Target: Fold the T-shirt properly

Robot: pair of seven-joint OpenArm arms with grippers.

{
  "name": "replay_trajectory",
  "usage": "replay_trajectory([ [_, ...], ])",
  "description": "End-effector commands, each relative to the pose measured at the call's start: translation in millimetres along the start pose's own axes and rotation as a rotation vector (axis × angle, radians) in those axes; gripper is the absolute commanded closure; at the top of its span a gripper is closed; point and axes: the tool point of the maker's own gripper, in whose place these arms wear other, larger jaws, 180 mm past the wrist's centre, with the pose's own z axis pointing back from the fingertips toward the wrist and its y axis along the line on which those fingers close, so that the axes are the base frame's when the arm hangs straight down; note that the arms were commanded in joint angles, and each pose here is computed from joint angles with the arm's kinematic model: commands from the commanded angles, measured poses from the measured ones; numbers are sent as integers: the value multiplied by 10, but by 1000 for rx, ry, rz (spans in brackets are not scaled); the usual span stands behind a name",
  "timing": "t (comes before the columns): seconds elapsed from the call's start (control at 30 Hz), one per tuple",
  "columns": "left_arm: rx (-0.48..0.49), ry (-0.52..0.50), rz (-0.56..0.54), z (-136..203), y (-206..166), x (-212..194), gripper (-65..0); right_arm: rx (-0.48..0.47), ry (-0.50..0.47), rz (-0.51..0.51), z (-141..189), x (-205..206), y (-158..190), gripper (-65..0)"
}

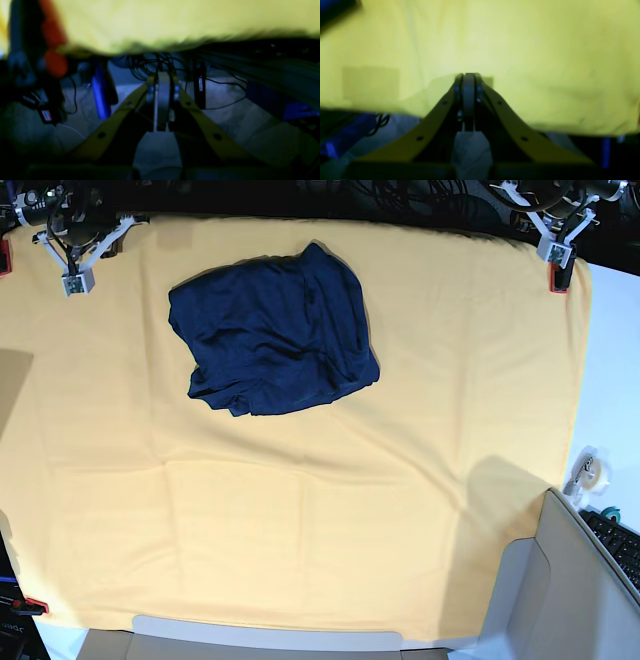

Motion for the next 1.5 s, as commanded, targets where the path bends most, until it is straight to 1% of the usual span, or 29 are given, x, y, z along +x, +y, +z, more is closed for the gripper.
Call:
replay_trajectory([
  [0.0,11,17,4,66,22,-94,-5,20,13,0,25,-89,74,0],
  [0.17,-18,103,58,52,-66,-457,-5,106,146,-12,-65,-571,400,0],
  [0.23,-44,137,89,-21,-100,-591,-5,103,201,1,-134,-725,429,0],
  [0.3,-88,191,127,-133,-174,-787,-5,87,270,-7,-205,-931,424,0],
  [0.37,-125,240,172,-226,-242,-986,-5,76,309,-17,-243,-1054,418,0],
  [0.4,-145,247,192,-276,-290,-1051,-5,70,321,-15,-243,-1090,418,0],
  [0.47,-183,221,209,-376,-403,-1057,-5,67,326,-13,-195,-1130,441,0],
  [0.57,-209,204,226,-441,-482,-1085,-5,48,277,24,-23,-1036,448,0],
  [0.63,-212,210,232,-451,-485,-1115,-5,47,261,30,75,-1064,486,0],
  [0.83,-210,204,231,-456,-473,-1101,-5,61,304,14,198,-1360,539,0],
  [0.9,-212,223,229,-470,-447,-1154,-5,68,318,1,181,-1468,547,0],
  [0.97,-242,224,224,-583,-486,-1133,-6,80,339,-25,97,-1574,553,0],
  [1.0,-262,216,226,-679,-503,-1110,-6,90,369,-39,20,-1671,571,0],
  [1.1,-345,258,249,-951,-681,-1282,-6,106,442,-47,-209,-1912,623,0],
  [1.2,-419,312,307,-1253,-903,-1494,-6,160,454,-19,-492,-2078,825,0],
  [1.27,-448,305,359,-1436,-1053,-1546,-6,178,479,-3,-687,-2193,918,0],
  [1.37,-479,278,411,-1659,-1292,-1621,-6,238,570,-9,-965,-2475,1138,0],
  [1.47,-494,243,413,-1832,-1442,-1595,-6,305,640,-47,-1158,-2717,1376,0],
])
